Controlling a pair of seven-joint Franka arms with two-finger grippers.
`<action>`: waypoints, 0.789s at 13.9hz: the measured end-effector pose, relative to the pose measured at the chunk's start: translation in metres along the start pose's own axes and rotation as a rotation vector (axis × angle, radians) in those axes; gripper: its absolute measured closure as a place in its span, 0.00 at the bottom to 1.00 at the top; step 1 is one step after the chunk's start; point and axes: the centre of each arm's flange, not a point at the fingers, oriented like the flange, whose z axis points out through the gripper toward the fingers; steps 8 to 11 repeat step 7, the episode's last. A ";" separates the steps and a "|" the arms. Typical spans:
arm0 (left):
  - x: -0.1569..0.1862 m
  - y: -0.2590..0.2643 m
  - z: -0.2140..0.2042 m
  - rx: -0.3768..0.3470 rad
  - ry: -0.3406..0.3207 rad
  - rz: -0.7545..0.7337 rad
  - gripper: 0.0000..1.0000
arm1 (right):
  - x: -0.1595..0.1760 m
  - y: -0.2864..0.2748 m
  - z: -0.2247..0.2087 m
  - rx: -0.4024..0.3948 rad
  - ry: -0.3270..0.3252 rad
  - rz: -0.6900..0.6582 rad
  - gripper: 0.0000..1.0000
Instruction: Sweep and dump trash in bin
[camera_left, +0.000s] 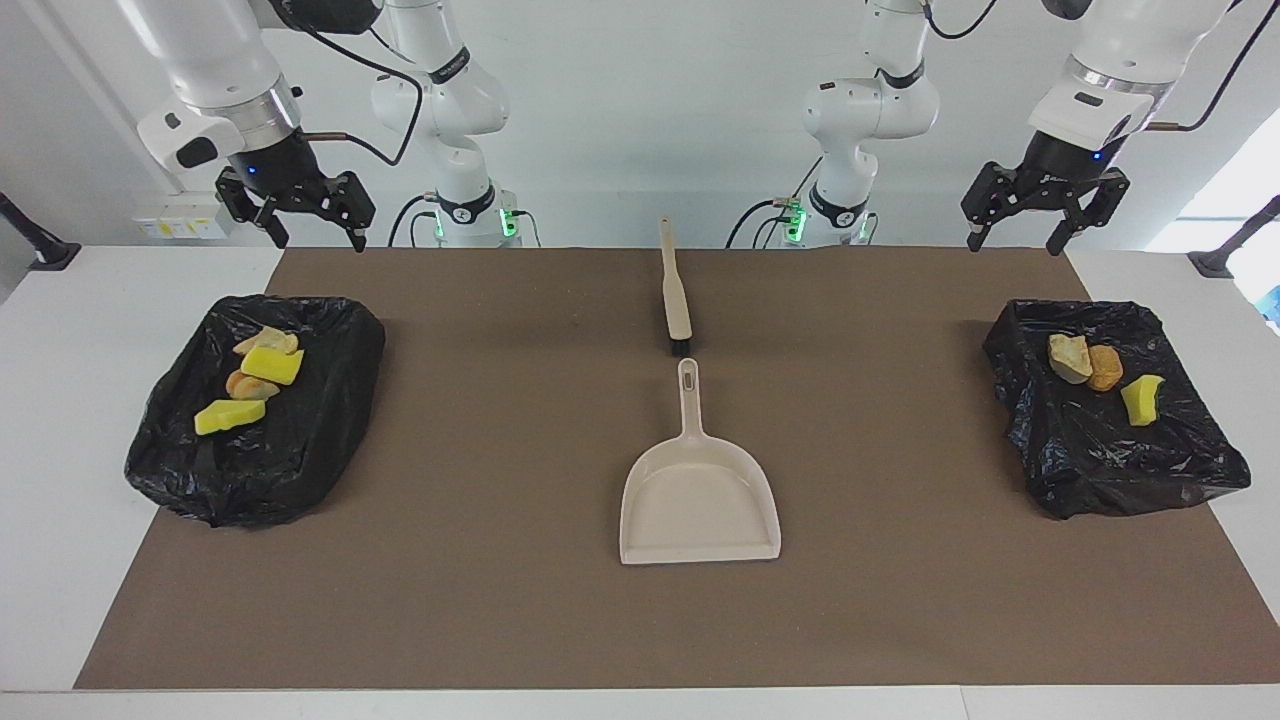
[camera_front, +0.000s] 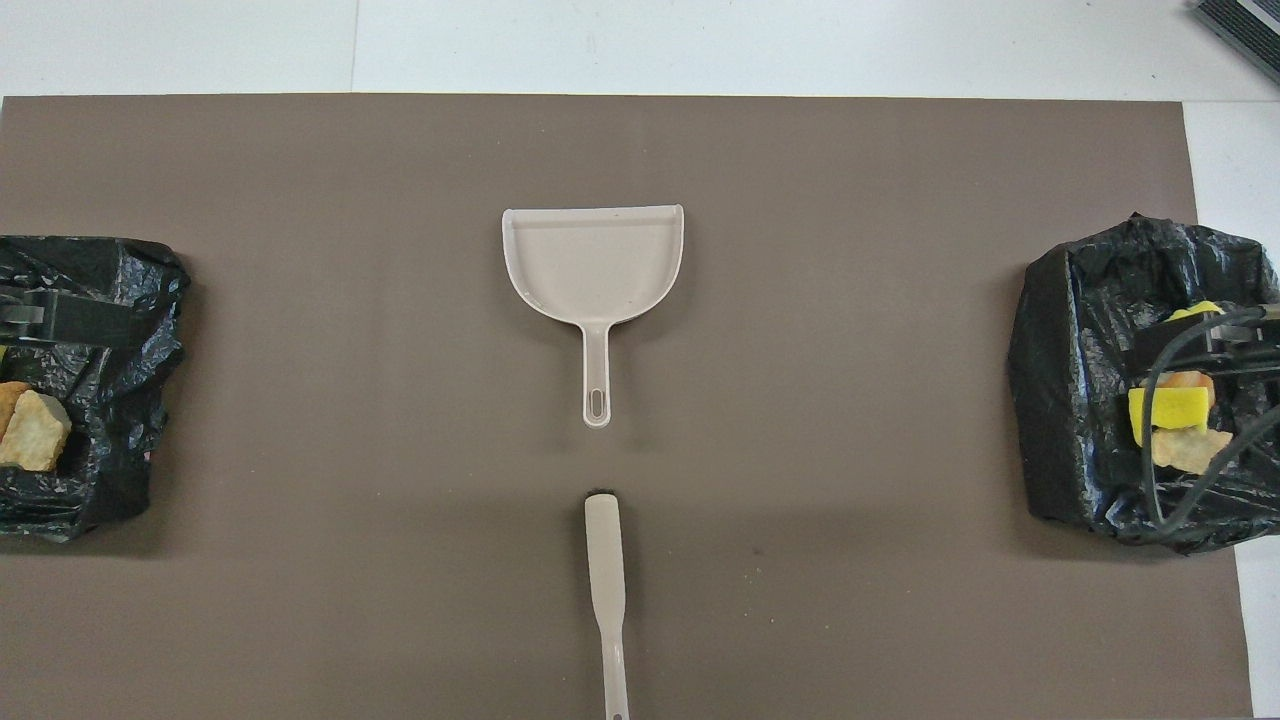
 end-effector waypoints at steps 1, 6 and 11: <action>0.000 0.001 -0.001 0.001 0.001 0.002 0.00 | 0.000 0.000 0.000 0.000 0.000 0.000 0.00; -0.004 0.004 -0.001 0.000 -0.016 0.006 0.00 | 0.000 0.000 0.000 0.000 0.000 0.000 0.00; -0.008 0.004 0.000 0.000 -0.038 0.007 0.00 | 0.000 0.000 0.000 0.000 0.000 0.000 0.00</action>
